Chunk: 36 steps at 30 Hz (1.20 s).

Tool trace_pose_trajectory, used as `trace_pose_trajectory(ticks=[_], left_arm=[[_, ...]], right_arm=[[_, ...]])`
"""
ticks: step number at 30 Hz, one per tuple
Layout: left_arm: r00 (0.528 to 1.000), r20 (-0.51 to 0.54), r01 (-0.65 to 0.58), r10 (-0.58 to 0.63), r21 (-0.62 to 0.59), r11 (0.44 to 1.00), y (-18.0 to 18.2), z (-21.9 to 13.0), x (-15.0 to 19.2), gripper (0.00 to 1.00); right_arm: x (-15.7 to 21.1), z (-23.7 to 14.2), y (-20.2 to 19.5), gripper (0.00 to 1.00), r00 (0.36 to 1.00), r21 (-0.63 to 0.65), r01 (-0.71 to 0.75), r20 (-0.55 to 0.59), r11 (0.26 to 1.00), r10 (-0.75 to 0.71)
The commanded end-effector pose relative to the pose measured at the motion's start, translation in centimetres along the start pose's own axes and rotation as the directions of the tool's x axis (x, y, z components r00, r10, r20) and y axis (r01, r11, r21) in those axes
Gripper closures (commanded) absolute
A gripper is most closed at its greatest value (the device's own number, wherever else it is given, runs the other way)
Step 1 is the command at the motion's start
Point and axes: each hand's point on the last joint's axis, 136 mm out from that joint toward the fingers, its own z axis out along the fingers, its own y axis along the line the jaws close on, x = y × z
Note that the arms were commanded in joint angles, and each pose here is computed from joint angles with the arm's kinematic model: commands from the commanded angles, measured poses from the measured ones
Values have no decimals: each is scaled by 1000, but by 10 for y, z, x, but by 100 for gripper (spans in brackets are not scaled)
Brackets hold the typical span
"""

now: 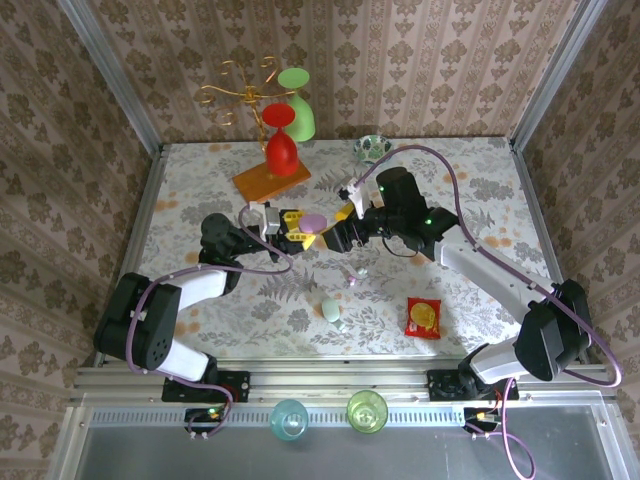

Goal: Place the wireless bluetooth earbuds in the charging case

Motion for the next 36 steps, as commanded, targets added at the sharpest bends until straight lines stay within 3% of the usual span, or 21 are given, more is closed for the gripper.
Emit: trace_pose_trajectory(ticks=[1,15,23,29,36], left_arm=[[1000,5,-12,11,68,998,-13,2,-1,76],[1000,5,-9,9,56,998,-8,3,0,76],[1000,5,-9,8,68,998,-10,3,-2,76],[1000,0,4,-4,69,998,-9,3,1,76],[1000,2,27,-28,33,999,-3,3,3,76]], right_arm=[[-37,-12,-4,24,993,20,29,112,999,-31],[-39,-13,2,21,992,-29,38,121,999,-34],[-50,-13,-20,21,987,76,-25,157,997,13],[-51,-11,-30,21,990,102,-85,121,991,73],[-47,-14,-16,18,992,39,-88,99,995,84]])
